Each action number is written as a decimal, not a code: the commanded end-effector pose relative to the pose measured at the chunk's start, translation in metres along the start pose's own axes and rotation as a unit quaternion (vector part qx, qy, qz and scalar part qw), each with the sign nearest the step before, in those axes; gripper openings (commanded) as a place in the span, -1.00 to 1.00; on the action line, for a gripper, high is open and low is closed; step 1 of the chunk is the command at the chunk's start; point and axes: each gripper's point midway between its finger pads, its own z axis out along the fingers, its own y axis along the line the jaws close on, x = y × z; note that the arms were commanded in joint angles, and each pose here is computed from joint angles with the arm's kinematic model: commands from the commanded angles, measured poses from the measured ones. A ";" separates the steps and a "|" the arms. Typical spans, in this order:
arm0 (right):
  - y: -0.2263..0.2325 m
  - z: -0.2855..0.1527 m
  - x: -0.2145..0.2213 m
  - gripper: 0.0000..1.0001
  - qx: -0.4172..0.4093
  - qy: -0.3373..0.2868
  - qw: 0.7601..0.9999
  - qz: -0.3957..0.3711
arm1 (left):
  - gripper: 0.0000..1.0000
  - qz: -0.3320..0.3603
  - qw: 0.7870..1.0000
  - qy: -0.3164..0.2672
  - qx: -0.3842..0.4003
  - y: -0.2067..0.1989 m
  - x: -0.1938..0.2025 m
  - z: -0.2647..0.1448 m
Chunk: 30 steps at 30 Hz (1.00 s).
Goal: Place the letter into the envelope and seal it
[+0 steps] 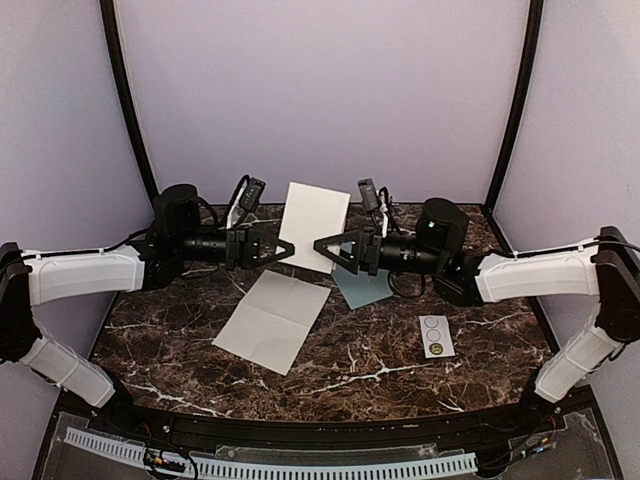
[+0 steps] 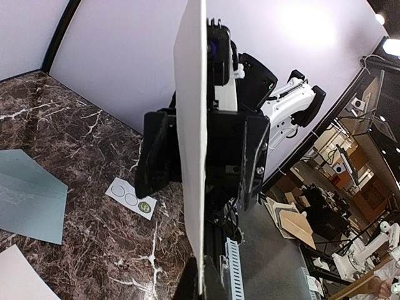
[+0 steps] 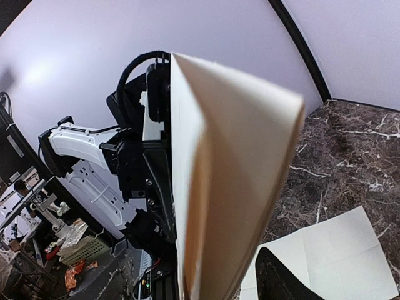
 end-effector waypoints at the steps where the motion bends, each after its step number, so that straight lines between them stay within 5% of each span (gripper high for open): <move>1: 0.014 -0.005 -0.044 0.28 -0.010 -0.049 0.998 -0.037 | -1.00 0.013 0.999 0.023 0.035 -0.016 0.004 0.008; 4: 0.017 -0.005 -0.056 0.12 -0.015 -0.060 0.997 -0.050 | -1.00 0.014 0.999 0.034 0.040 -0.018 0.010 0.013; 9: 0.022 -0.006 -0.063 -1.00 -0.023 -0.068 0.996 -0.058 | -1.00 0.010 0.998 0.038 0.039 -0.016 0.012 0.015; 16: 0.015 -0.018 -0.061 -1.00 -0.014 -0.082 0.995 -0.050 | -1.00 0.012 0.999 0.033 0.031 -0.013 0.010 0.015; 17: 0.014 -0.020 -0.062 -0.91 -0.011 -0.083 0.995 -0.048 | -1.00 0.013 0.999 0.032 0.027 -0.013 0.010 0.015; 20: 0.010 -0.028 -0.061 0.25 -0.004 -0.086 0.995 -0.046 | -1.00 0.017 1.000 0.006 -0.001 -0.008 0.002 0.012; 21: 0.007 -0.030 -0.058 0.46 0.000 -0.084 0.996 -0.042 | -1.00 0.013 1.000 -0.002 -0.008 -0.006 -0.001 0.012; 25: 0.001 -0.038 -0.047 0.81 0.011 -0.076 0.997 -0.027 | -1.00 0.019 0.995 -0.090 -0.033 -0.005 -0.019 0.004; 30: -0.005 -0.048 -0.028 0.90 0.021 -0.062 0.998 -0.008 | -1.00 -0.008 0.987 -0.156 -0.039 -0.006 -0.027 0.007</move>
